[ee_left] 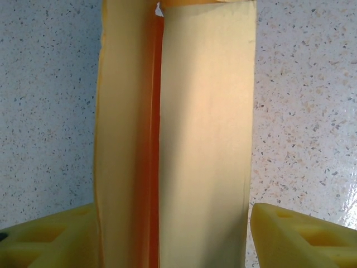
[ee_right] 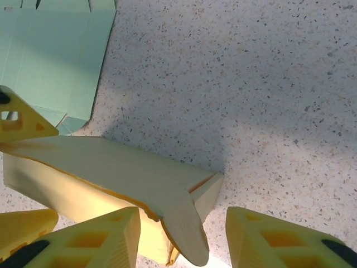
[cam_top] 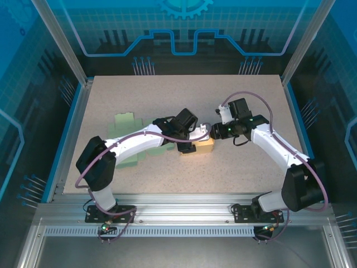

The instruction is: Fold the paper box

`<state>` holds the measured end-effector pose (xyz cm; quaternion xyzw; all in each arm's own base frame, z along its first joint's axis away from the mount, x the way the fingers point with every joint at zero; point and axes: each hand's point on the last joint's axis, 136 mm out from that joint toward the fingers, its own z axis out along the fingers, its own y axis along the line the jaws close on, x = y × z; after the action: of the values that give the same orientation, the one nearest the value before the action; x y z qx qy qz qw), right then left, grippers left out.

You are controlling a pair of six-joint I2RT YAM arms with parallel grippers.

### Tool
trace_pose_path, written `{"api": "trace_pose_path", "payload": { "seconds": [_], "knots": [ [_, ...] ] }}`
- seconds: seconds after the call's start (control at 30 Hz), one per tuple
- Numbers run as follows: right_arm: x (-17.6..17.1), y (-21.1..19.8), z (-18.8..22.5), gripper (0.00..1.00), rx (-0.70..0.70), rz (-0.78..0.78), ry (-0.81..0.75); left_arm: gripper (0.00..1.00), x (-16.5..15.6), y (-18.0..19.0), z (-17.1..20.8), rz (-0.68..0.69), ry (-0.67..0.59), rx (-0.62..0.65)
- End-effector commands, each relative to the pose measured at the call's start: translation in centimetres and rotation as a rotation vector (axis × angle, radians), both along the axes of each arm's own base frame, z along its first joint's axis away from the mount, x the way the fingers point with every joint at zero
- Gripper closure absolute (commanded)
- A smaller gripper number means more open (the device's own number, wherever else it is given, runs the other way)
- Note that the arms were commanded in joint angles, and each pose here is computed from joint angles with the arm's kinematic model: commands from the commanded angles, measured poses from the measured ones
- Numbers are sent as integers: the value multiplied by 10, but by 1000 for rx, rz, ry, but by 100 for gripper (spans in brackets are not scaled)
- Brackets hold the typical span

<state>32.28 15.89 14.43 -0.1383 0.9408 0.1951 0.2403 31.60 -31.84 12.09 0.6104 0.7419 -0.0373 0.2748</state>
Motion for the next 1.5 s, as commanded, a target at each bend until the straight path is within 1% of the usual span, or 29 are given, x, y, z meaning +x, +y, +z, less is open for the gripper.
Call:
{"api": "trace_pose_path", "payload": {
  "seconds": [0.0, 0.03, 0.1, 0.13, 0.2, 0.3, 0.5, 0.63, 0.77, 1.03, 1.27, 1.37, 1.47],
  "knots": [
    [0, 4, -4, 59, -6, 16, 8, 33, 3, 5, -15, 21, 16, 22],
    [-1, 4, -6, 60, -5, 16, 15, 33, 3, 5, -15, 22, 16, 22],
    [0, 4, -8, 68, -8, 12, 22, 33, 3, 6, -16, 23, 17, 22],
    [0, 4, -8, 69, -7, 8, 23, 33, 3, 5, -16, 22, 15, 23],
    [1, 4, -6, 79, -3, 0, 20, 34, 4, 6, -17, 27, 12, 23],
    [1, 6, -1, 88, 18, -8, 17, 35, 5, 6, -18, 34, 9, 23],
    [-1, 13, 6, 88, 52, -14, 26, 39, 7, 7, -20, 48, 4, 23],
    [-4, 16, 1, 88, 49, -27, 48, 41, 9, 6, -21, 59, 2, 21],
    [-3, 16, -1, 88, 53, -60, 75, 42, 9, 7, -22, 62, 2, 22],
    [-4, 21, 12, 88, 87, -87, 114, 42, 10, 6, -27, 62, 8, 32],
    [-5, 20, 5, 86, 71, -109, 155, 42, 10, 6, -29, 60, 9, 37],
    [-5, 14, -3, 85, 36, -122, 160, 43, 11, 6, -28, 65, 4, 33],
    [-4, 11, -13, 84, 8, -122, 162, 48, 14, 5, -26, 76, 7, 23]
  ]
}}
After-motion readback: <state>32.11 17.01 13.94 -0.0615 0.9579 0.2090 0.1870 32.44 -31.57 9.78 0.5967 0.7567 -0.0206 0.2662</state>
